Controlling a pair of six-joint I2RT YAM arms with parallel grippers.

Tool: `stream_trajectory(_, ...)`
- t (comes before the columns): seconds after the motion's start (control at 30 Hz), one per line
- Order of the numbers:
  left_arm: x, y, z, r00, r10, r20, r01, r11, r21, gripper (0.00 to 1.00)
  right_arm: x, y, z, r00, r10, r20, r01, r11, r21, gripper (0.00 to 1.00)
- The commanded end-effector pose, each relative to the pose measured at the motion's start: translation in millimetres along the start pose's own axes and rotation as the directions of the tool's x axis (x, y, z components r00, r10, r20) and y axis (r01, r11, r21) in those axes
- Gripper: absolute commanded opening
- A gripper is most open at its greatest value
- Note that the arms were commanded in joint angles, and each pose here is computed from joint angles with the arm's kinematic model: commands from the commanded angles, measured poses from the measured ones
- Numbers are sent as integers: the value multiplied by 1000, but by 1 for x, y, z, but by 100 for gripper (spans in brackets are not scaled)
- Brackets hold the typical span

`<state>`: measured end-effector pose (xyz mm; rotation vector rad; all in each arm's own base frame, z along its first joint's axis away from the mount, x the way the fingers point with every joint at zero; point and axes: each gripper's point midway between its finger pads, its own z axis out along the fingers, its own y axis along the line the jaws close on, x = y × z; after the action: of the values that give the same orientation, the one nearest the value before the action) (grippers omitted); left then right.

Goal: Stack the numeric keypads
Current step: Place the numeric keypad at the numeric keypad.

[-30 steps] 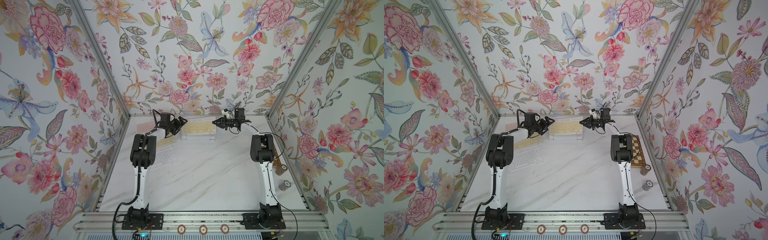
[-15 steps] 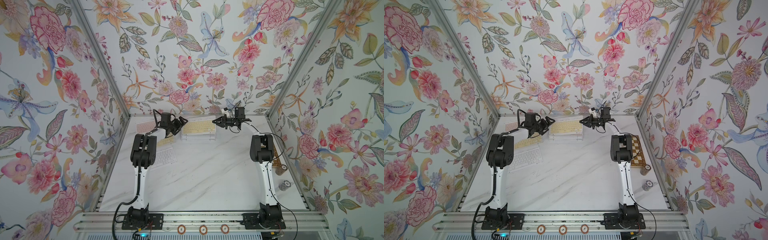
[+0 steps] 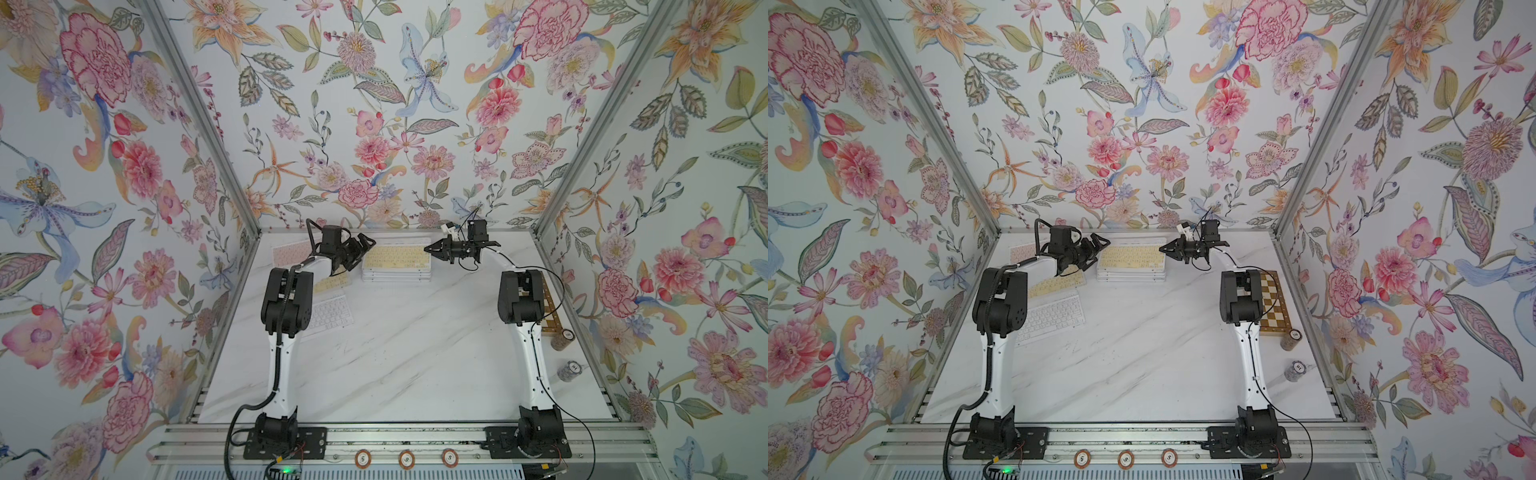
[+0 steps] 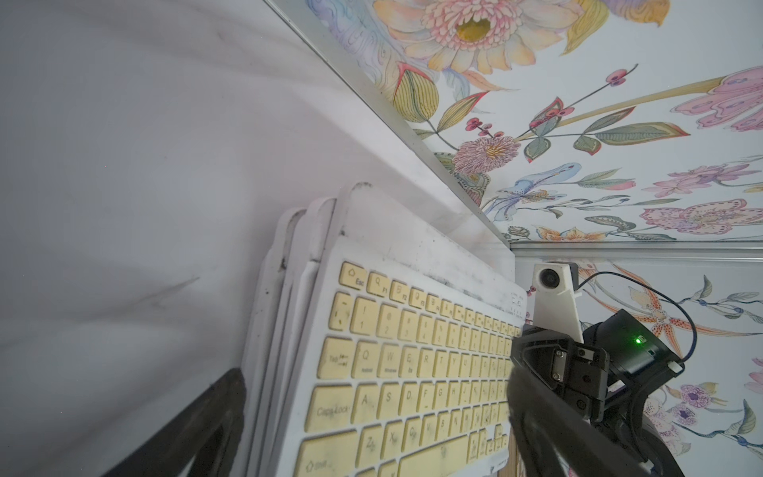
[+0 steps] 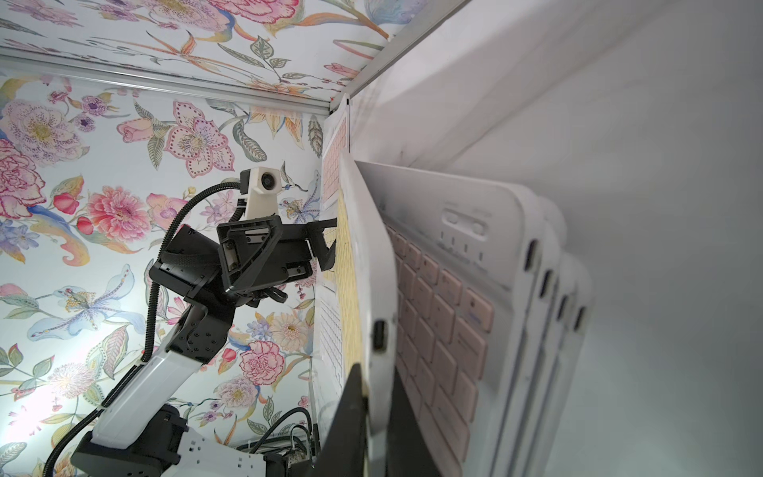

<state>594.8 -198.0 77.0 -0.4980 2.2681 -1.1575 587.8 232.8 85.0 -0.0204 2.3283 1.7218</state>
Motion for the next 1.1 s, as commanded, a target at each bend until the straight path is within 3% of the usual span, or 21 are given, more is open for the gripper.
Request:
stream_trajectory(0.0, -2, -21, -9, 1000, 20, 0, -20, 999, 29, 99, -3, -1, 1, 999, -40, -2, 40, 999, -7, 10)
stream_trajectory(0.6, 9, -35, -24, 999, 35, -6, -35, 999, 27, 99, -11, -12, 1, 998, -46, 36, 43, 995, 87, 30)
stream_trajectory(1.07, 16, -33, -31, 999, 38, -11, -37, 999, 18, 99, -14, -12, 9, 991, -120, 65, 102, 967, 232, 38)
